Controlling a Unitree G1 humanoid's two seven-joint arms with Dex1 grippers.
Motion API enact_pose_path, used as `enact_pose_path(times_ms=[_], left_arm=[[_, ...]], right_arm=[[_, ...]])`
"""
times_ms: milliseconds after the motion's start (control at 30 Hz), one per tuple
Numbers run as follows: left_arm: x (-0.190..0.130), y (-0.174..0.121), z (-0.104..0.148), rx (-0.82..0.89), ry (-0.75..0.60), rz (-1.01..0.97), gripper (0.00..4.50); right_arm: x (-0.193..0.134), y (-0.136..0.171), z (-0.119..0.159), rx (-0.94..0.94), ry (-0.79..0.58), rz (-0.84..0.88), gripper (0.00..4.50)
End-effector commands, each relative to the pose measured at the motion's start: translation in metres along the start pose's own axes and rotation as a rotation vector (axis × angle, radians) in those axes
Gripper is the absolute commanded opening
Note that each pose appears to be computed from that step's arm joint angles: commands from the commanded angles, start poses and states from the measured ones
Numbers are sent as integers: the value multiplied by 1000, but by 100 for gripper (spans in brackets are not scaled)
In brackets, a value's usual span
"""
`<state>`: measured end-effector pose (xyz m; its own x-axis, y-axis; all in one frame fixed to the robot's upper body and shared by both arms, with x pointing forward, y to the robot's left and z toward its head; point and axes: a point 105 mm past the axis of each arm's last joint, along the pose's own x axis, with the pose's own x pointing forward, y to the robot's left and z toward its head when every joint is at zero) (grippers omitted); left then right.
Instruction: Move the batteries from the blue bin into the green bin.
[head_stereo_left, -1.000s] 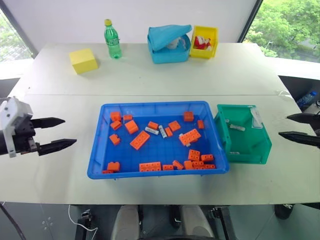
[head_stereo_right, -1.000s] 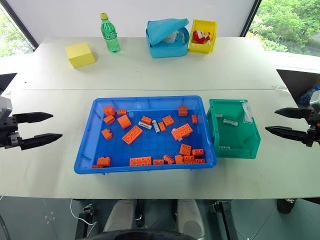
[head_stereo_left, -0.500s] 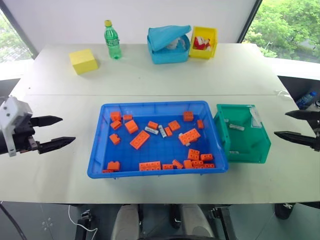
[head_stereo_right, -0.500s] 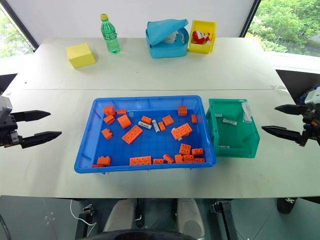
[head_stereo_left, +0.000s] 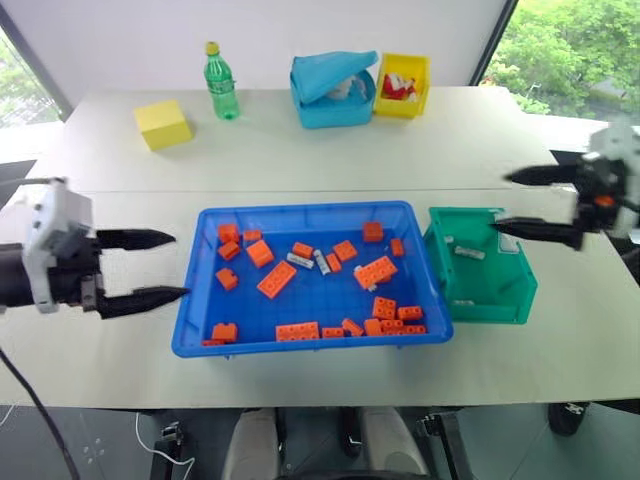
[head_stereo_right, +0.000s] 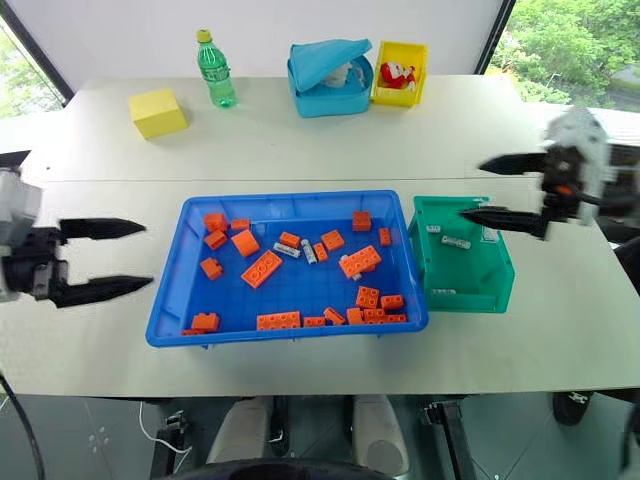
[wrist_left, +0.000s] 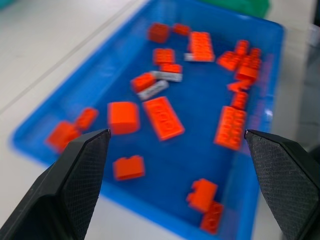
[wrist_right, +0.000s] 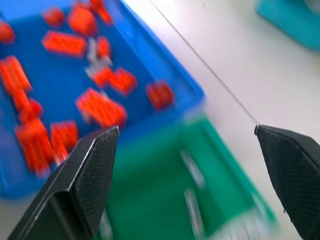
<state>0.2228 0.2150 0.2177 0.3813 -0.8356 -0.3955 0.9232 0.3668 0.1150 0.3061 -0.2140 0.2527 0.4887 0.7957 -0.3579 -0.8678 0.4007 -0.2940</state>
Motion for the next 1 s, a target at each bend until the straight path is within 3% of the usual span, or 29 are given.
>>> enact_pose_path(times_ms=[33, 100, 233, 533, 1000], left_arm=[[12, -13, 5, 46, 25, -102, 450], [17, -15, 3, 57, 36, -125, 450], [21, -14, 1, 57, 40, -128, 450], [17, -11, -7, 39, 58, -95, 450], [18, -4, -3, 48, 30, -58, 450]], right_arm=[[48, 22, 16, 11, -33, 123, 447], [78, 35, 17, 39, -40, 177, 447], [130, 58, 6, 60, 22, 229, 269], [199, 77, -20, 52, 166, 215, 269], [220, 73, -28, 11, 212, 179, 269]])
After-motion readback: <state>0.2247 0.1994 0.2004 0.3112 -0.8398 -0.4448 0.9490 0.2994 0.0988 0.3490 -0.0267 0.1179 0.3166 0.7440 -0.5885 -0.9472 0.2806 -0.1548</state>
